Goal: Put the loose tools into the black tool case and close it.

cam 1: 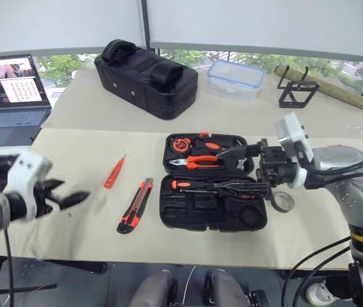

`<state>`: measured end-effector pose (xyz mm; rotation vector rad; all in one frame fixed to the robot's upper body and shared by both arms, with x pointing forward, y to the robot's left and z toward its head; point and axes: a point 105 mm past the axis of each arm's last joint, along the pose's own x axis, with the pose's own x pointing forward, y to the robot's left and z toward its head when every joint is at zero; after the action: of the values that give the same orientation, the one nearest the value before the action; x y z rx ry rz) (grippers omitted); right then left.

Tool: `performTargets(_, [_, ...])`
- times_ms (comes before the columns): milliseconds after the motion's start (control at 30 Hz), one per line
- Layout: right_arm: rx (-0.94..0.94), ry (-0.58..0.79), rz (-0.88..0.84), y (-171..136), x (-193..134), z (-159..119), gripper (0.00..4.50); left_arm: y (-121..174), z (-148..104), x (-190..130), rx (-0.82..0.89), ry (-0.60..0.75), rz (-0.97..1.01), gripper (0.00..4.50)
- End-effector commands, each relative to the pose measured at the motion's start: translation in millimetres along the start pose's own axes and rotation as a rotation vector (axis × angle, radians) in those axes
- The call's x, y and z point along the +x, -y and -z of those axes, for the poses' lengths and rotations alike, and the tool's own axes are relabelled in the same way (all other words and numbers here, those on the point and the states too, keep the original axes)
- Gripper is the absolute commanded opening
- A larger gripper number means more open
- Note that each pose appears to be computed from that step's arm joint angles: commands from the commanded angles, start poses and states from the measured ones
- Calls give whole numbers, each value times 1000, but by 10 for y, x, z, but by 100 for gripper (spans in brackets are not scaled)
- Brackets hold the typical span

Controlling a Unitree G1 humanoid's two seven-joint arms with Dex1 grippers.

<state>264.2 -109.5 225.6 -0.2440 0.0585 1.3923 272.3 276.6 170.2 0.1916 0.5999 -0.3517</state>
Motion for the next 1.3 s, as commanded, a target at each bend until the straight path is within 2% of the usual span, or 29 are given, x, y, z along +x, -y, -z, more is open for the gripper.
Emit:
performTargets(33, [-39, 42, 3, -84, 29, -94, 442, 101, -173, 226, -28, -58, 55, 450])
performTargets(200, [-36, 67, -8, -171, 76, -101, 442, 61, -128, 510, 43, -195, 17, 450])
performTargets(467, [-33, 87, 37, -174, 68, -102, 442, -20, -60, 901, 90, -288, -7, 450])
performTargets(567, [-36, 80, 52, -186, 47, -90, 450, 7, 0, 941, 87, -302, 21, 394])
performTargets(700, [-54, 40, 94, -173, -7, -37, 450, -10, 30, 903, 64, -297, 48, 260])
performTargets(767, [-64, 2, 122, -175, -54, 28, 450, 10, -61, 851, 98, -240, 90, 200])
performTargets(800, [-60, -13, 128, -188, -75, 57, 450, 53, -132, 826, 136, -200, 128, 154])
performTargets(900, [-20, -57, 118, -272, -151, 146, 450, 269, -419, 730, 281, -52, 283, 47])
performTargets(967, [-6, -70, 116, -336, -200, 165, 450, 533, -673, 608, 500, 98, 436, 40])
performTargets(1067, [-12, -92, 155, -383, -255, 200, 450, 811, -820, 493, 817, 149, 581, 40])
performTargets(1167, [7, -93, 167, -439, -282, 221, 450, 1029, -932, 543, 872, 158, 685, 40])
performTargets(1300, [17, -98, 184, -477, -297, 240, 450, 1456, -915, 592, 966, 133, 900, 40])
